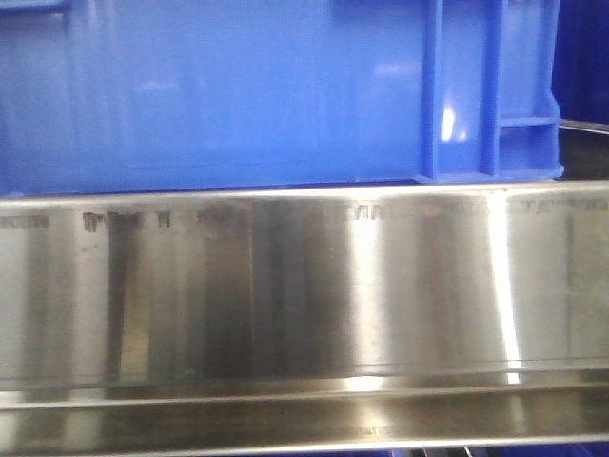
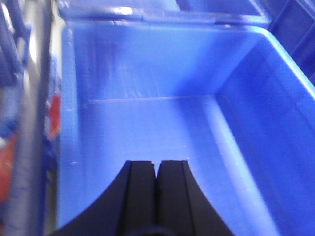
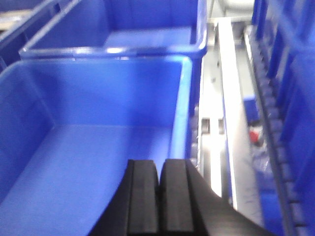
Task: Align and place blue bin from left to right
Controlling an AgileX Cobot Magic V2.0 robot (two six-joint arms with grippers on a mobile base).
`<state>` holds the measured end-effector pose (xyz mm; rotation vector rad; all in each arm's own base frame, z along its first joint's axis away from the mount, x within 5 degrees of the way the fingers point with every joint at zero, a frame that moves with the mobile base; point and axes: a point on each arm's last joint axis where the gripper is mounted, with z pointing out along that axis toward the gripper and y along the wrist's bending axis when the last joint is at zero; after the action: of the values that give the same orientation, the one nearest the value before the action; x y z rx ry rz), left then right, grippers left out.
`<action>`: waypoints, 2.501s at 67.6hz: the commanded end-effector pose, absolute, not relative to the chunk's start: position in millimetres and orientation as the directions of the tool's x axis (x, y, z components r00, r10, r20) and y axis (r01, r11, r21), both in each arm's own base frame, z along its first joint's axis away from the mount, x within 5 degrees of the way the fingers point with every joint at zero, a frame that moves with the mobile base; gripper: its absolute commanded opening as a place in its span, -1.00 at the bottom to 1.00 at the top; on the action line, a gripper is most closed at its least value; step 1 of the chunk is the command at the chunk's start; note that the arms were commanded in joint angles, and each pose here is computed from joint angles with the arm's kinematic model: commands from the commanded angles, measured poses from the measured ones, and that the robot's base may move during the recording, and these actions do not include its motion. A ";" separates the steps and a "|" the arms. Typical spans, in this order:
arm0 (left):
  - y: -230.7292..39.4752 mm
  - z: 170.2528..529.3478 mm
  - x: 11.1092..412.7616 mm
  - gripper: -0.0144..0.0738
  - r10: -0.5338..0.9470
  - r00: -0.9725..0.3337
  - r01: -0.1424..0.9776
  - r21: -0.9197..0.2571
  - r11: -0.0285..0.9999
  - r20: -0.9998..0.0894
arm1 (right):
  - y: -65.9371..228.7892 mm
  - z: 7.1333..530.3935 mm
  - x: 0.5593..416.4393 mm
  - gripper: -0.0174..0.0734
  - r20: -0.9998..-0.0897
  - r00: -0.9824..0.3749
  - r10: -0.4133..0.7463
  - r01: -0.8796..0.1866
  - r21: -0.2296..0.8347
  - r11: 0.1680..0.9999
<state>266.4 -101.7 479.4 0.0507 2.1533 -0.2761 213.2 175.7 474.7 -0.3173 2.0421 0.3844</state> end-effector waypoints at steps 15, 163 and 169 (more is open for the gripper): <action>-88.3 478.1 207.0 -0.92 -0.173 -0.231 0.313 -0.241 0.919 -0.958 | 140.4 471.0 169.0 -0.79 -0.981 -0.194 0.002 -0.519 0.104 0.848; -36.2 426.6 89.0 -0.92 -0.129 0.154 0.384 -0.061 0.921 -0.980 | 84.1 444.0 98.6 -0.79 -0.985 0.168 0.035 -0.612 -0.077 0.787; -36.2 426.6 89.0 -0.92 -0.129 0.154 0.384 -0.061 0.921 -0.980 | 84.1 444.0 98.6 -0.79 -0.985 0.168 0.035 -0.612 -0.077 0.787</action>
<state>90.3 -35.9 425.0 0.2166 1.3904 -0.3669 100.0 84.8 442.6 -0.5178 1.3555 0.4995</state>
